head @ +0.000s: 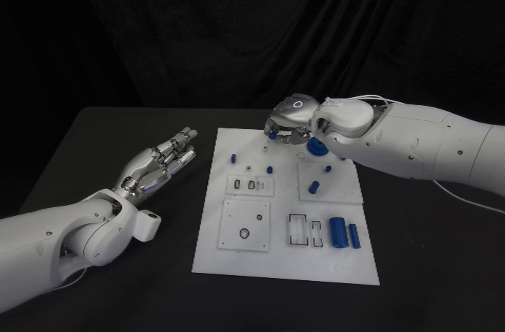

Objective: Assemble the parts on the task board

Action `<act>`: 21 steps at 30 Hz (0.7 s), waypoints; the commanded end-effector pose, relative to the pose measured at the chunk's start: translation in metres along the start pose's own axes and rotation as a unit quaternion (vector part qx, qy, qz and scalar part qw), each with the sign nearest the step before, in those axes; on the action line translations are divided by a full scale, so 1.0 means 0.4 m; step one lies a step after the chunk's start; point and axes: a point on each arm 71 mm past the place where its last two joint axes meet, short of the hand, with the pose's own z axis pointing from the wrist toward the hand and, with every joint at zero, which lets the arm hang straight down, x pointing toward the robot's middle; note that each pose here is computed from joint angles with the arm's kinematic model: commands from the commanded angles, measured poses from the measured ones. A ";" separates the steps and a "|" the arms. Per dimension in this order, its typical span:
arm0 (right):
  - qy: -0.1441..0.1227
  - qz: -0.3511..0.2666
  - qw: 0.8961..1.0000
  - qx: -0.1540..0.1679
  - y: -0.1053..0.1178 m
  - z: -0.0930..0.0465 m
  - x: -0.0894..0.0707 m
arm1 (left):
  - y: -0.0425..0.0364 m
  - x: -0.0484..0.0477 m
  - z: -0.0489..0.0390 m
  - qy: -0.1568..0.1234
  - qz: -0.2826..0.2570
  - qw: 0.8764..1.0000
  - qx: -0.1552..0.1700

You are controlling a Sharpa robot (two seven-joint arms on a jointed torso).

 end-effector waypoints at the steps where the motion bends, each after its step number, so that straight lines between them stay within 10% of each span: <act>1: 0.006 -0.003 1.000 0.000 0.001 0.001 0.007 | -0.021 0.004 0.002 0.009 -0.003 0.998 0.056; 21: 0.001 -0.002 1.000 -0.001 0.009 0.012 0.017 | -0.018 0.000 0.005 0.010 -0.003 0.998 0.054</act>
